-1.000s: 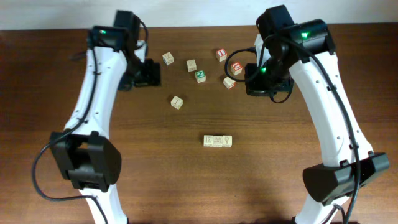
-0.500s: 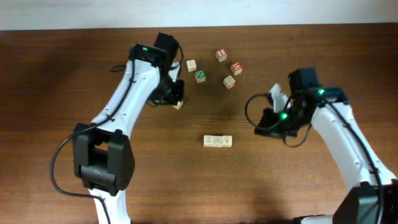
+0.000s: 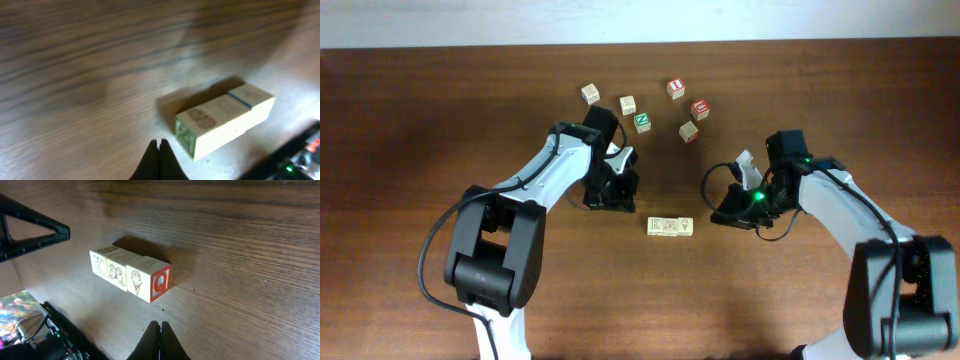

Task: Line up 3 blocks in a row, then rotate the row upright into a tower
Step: 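Grip the row's two end blocks with left and right grippers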

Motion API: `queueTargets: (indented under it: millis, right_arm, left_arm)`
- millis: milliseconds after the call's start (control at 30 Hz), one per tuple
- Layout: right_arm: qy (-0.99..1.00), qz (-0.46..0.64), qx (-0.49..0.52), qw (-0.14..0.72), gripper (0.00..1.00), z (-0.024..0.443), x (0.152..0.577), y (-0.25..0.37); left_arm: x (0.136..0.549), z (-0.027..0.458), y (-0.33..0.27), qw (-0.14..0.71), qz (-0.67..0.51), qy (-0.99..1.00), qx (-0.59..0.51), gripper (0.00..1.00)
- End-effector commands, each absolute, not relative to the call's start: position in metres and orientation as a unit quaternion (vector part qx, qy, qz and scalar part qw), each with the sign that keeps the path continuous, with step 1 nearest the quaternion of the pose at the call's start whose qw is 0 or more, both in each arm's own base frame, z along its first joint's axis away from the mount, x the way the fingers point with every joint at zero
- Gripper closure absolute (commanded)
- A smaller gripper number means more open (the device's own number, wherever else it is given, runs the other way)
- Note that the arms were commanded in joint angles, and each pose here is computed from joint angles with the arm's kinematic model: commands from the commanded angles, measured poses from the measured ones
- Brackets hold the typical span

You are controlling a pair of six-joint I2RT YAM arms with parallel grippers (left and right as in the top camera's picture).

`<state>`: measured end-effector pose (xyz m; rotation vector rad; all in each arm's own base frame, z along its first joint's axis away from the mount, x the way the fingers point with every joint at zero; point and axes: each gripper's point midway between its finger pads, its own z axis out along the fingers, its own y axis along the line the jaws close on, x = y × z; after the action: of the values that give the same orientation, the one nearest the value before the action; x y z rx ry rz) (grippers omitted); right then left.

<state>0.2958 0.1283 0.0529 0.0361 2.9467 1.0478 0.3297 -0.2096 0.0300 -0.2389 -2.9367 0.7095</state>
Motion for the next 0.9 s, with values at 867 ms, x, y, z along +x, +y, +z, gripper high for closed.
queueTargets:
  millis: [867]
  right_arm:
    - [0.931,0.348,0.086,-0.07,0.96,0.021,0.286,0.135]
  left_arm:
    - [0.294,0.015,-0.25,0.078,0.318,-0.938,-0.117,1.0]
